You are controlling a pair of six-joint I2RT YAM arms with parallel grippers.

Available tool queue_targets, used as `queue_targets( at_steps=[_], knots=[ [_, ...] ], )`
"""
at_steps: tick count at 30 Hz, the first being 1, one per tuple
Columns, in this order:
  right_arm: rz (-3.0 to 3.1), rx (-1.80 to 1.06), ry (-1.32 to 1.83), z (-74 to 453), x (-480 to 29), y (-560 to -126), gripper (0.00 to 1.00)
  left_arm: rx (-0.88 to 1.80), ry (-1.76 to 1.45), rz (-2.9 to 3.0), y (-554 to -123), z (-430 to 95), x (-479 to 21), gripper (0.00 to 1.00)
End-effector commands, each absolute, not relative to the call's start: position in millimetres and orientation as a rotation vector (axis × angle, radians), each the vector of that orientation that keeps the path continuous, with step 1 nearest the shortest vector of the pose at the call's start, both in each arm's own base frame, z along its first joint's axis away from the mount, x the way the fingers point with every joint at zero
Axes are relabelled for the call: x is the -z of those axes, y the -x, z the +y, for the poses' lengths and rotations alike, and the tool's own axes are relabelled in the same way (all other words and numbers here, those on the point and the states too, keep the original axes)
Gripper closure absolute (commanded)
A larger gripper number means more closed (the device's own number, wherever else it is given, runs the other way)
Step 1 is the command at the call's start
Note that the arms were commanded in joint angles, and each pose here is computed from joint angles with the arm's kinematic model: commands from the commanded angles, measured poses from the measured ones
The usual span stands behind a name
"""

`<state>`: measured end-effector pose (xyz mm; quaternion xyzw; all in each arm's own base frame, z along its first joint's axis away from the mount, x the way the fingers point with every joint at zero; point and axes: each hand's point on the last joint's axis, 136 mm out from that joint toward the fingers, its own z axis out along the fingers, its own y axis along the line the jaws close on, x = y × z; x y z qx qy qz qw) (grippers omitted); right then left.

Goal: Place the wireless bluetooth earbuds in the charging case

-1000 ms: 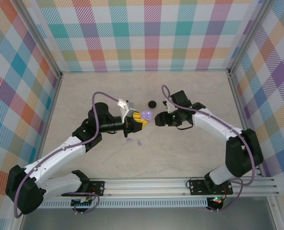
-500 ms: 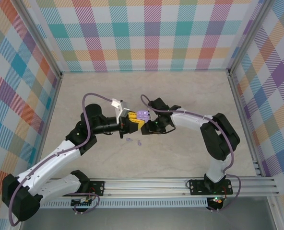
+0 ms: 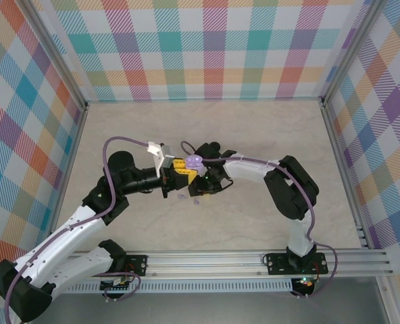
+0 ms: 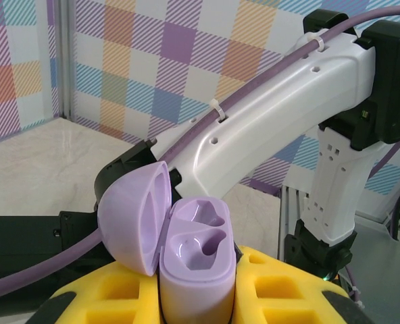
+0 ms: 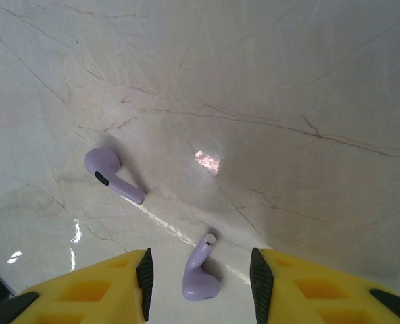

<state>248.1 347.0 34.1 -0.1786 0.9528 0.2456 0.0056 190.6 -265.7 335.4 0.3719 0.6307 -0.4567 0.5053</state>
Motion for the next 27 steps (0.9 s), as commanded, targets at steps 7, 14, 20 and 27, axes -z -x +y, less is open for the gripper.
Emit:
queue_targets(
  at_steps=[7,14,20,27],
  knots=[
    [3.037,-0.539,0.711,342,-20,-229,0.56,1.065,-0.895,1.504,-188,-258,-336,1.00],
    [3.045,-0.341,0.746,332,-10,-229,0.60,1.062,-0.891,1.506,-187,-257,-335,1.00],
    [3.045,-0.208,0.707,319,-4,-235,0.67,1.055,-0.882,1.510,-188,-255,-334,1.00],
    [3.048,-0.139,0.618,299,-5,-245,0.73,1.058,-0.880,1.518,-188,-255,-331,1.00]
  ],
)
